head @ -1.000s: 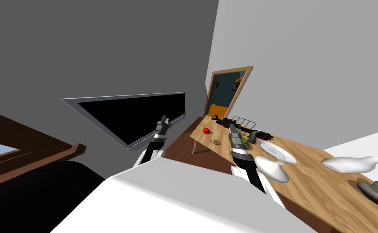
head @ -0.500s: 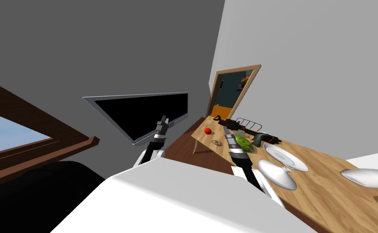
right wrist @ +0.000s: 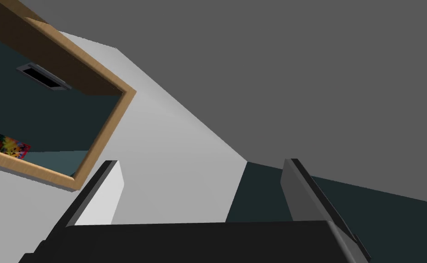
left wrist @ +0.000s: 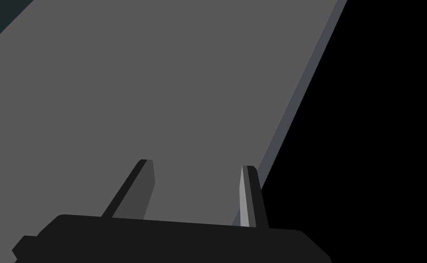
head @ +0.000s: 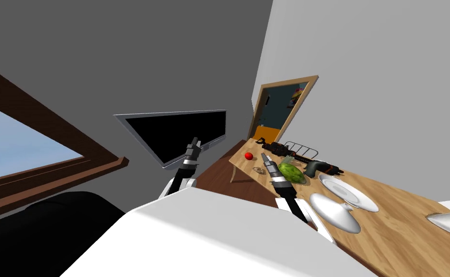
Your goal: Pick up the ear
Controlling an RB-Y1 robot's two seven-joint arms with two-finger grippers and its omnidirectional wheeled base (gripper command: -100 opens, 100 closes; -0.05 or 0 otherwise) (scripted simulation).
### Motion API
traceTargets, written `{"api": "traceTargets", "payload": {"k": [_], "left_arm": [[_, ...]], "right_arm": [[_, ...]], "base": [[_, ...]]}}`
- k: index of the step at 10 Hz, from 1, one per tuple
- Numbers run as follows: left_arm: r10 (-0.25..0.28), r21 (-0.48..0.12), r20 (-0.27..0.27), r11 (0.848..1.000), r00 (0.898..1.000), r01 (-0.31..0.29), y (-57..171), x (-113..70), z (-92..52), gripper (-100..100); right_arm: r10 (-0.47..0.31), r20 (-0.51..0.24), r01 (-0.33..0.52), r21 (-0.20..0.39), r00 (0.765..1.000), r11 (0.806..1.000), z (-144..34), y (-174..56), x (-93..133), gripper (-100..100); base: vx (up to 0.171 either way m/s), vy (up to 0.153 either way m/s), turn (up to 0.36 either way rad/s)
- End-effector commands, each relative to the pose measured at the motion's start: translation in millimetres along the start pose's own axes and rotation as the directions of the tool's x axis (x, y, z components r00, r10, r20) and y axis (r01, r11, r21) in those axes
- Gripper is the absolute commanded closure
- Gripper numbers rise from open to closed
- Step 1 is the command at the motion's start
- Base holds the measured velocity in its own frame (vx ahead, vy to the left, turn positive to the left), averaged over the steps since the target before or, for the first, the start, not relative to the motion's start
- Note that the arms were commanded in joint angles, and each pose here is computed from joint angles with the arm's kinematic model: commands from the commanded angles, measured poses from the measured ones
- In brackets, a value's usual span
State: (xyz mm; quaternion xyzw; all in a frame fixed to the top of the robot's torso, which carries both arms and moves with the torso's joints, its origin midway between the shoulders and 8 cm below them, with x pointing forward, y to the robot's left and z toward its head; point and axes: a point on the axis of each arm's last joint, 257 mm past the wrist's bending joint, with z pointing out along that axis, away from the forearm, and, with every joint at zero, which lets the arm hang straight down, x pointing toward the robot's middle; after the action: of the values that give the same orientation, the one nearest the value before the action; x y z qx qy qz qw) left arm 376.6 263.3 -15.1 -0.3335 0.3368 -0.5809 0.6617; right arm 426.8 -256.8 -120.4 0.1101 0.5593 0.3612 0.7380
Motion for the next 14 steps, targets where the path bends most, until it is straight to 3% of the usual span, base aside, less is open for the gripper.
{"api": "traceTargets", "payload": {"k": [1,2,4,5,6,7,8,9,11,12,13,14], "left_arm": [[0.0,0.0,0.0,1.0,1.0,0.0,0,0.0,0.0,0],[0.0,0.0,0.0,1.0,1.0,0.0,0,0.0,0.0,0],[0.0,0.0,0.0,1.0,1.0,0.0,0,-0.1,0.0,0],[0.0,0.0,0.0,1.0,1.0,0.0,0,-0.1,-0.1,0],[0.0,0.0,0.0,1.0,1.0,0.0,0,0.0,0.0,0],[0.0,0.0,0.0,1.0,1.0,0.0,0,-0.1,0.0,0],[0.0,0.0,0.0,1.0,1.0,0.0,0,0.0,0.0,0],[0.0,0.0,0.0,1.0,1.0,0.0,0,-0.1,0.0,0],[0.0,0.0,0.0,1.0,1.0,0.0,0,-0.1,-0.1,0],[0.0,0.0,0.0,1.0,1.0,0.0,0,-0.1,-0.1,0],[0.0,0.0,0.0,1.0,1.0,0.0,0,0.0,0.0,0],[0.0,0.0,0.0,1.0,1.0,0.0,0,-0.1,-0.1,0]], "right_arm": [[-0.026,-0.034,0.027,0.016,0.999,1.0,-3.0,-14,11,-100],[-0.094,-0.076,0.093,-0.008,0.993,0.996,0.0,-16,18,-100],[-0.087,-0.096,0.089,0.022,0.992,0.996,-6.0,-31,27,-100],[-0.153,-0.147,0.156,0.006,0.977,0.988,-6.2,-40,38,-100],[-0.148,-0.16,0.154,0.023,0.976,0.988,-10.3,-48,42,-100],[-0.212,-0.206,0.217,0.0,0.955,0.976,-10.4,-57,51,-100],[-0.21,-0.225,0.22,0.02,0.951,0.975,-16.2,-67,57,-100],[-0.276,-0.26,0.28,-0.019,0.925,0.96,-13.8,-71,62,-100],[-0.269,-0.291,0.285,0.011,0.918,0.959,-23.7,-87,71,-100],[-0.334,-0.337,0.347,-0.023,0.88,0.938,-25.8,-98,79,-100],[-0.328,-0.354,0.349,-0.006,0.876,0.937,-32.0,-107,83,-100],[-0.387,-0.391,0.403,-0.045,0.835,0.914,-33.2,-116,88,-100]], "base": [[-0.021,-0.026,0.121],[-0.036,-0.045,0.18],[-0.022,-0.027,0.042],[-0.018,-0.014,0.173],[-0.024,-0.024,0.121],[-0.041,-0.033,0.183],[-0.029,-0.032,0.107],[-0.032,-0.03,0.222],[-0.019,-0.022,0.049],[-0.025,-0.012,0.226],[-0.03,-0.025,0.112],[-0.041,-0.025,0.158]]}}
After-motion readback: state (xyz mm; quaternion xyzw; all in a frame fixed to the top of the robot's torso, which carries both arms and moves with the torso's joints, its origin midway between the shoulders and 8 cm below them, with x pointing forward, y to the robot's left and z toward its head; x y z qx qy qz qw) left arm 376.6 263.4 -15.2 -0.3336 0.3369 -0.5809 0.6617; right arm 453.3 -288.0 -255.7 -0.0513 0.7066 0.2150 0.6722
